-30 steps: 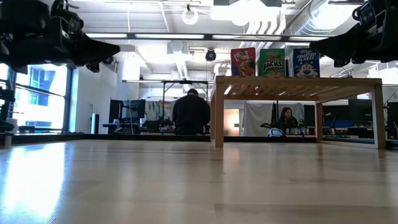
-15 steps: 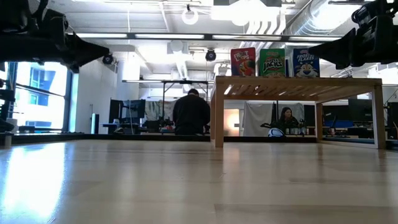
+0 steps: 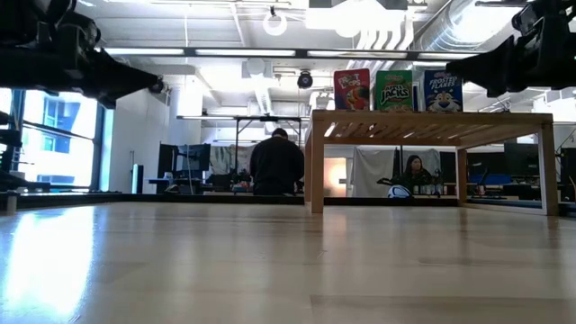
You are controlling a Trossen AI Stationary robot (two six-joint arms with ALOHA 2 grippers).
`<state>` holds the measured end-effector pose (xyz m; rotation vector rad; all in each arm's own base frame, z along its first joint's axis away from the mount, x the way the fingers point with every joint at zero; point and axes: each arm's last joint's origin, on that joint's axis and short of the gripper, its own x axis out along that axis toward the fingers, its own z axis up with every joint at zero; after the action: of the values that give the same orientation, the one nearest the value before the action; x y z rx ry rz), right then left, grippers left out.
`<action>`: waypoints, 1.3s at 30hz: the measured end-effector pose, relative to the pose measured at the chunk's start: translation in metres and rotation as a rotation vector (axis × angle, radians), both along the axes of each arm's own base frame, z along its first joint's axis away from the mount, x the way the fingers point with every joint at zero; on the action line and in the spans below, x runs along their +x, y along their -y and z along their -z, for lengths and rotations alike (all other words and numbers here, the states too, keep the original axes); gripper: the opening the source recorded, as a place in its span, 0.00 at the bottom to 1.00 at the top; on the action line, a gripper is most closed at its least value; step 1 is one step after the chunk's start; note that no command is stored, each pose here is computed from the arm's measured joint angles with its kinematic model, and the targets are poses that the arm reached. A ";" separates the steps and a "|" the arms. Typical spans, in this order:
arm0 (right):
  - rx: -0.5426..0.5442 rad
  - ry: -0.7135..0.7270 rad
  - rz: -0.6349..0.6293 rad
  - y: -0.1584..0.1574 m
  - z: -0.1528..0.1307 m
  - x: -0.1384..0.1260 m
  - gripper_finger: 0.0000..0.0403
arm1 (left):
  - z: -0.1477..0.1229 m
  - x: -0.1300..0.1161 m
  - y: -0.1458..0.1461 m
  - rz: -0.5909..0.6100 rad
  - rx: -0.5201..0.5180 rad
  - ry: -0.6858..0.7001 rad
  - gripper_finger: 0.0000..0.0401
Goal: Stack cereal on shelf
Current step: Return to Home Position
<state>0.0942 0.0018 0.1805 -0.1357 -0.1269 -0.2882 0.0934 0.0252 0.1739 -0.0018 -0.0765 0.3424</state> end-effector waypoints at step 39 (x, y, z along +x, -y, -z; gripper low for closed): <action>0.091 -0.075 0.242 0.006 0.010 0.000 0.04 | 0.011 0.007 0.002 -0.060 -0.108 -0.094 0.00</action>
<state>0.0942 -0.0045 0.1706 -0.0710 -0.0219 -0.5292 0.1006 0.0237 0.1632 -0.0907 0.0353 0.4061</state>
